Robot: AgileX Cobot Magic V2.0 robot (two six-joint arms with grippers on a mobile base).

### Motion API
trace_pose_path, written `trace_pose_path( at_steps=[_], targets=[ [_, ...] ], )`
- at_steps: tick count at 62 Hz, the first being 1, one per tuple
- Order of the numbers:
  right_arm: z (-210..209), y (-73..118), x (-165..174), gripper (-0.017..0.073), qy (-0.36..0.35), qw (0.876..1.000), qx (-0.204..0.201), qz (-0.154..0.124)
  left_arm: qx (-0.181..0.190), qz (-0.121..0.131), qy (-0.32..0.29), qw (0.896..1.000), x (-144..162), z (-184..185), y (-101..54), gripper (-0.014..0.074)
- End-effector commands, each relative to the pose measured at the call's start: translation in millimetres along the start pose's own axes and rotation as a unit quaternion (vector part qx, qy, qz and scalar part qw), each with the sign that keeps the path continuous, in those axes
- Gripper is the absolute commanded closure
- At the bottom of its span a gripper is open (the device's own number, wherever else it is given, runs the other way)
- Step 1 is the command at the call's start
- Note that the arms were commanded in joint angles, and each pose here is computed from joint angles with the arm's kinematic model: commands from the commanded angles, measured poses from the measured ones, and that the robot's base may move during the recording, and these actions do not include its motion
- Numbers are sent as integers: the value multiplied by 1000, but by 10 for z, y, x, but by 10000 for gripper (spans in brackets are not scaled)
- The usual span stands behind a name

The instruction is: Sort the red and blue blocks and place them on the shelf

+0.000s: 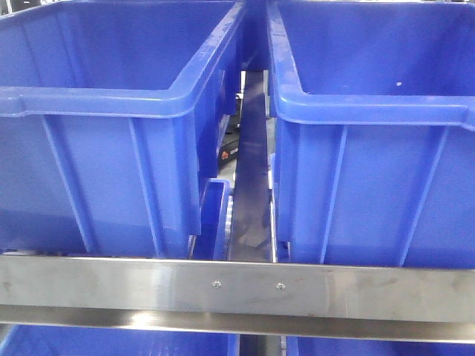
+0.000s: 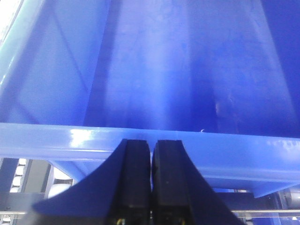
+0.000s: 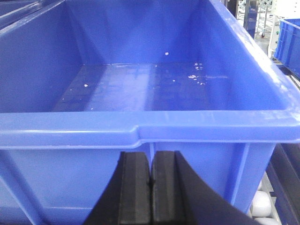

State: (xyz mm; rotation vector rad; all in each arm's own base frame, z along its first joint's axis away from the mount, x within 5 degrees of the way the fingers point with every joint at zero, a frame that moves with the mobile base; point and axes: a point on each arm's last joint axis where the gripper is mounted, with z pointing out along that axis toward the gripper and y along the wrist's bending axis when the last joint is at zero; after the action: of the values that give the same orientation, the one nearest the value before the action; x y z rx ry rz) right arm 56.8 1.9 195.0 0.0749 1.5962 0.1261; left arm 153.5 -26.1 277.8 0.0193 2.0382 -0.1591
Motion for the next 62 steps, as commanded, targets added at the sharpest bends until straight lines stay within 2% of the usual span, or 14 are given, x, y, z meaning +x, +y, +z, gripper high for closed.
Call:
trace_pose_path(
  at_steps=[1,5,12,21,32,45,54,62],
  targets=[
    [-33,20,-159,501,-66,998,-7,-4,18,5,-70,997,-179,-137,-38,460],
    [-33,20,-159,501,-66,998,-7,-4,16,24,-92,995,-192,-234,-26,460],
    [-33,20,-159,501,-66,998,-7,-4,14,37,-121,992,-117,-384,1,460],
    [-33,20,-159,501,-66,998,-7,-4,16,36,-139,990,159,-504,50,460],
    [-33,20,-159,501,-66,998,-7,-4,25,14,-149,988,581,-560,110,460],
    [-33,20,-159,501,-66,998,-7,-4,36,-3,-175,984,923,-566,152,460],
    [-33,20,-159,501,-66,998,-7,-4,42,-3,-198,979,1015,-568,161,460],
    [-33,20,-159,501,-66,998,-7,-4,31,-11,-204,979,1057,-561,180,460]
  ],
)
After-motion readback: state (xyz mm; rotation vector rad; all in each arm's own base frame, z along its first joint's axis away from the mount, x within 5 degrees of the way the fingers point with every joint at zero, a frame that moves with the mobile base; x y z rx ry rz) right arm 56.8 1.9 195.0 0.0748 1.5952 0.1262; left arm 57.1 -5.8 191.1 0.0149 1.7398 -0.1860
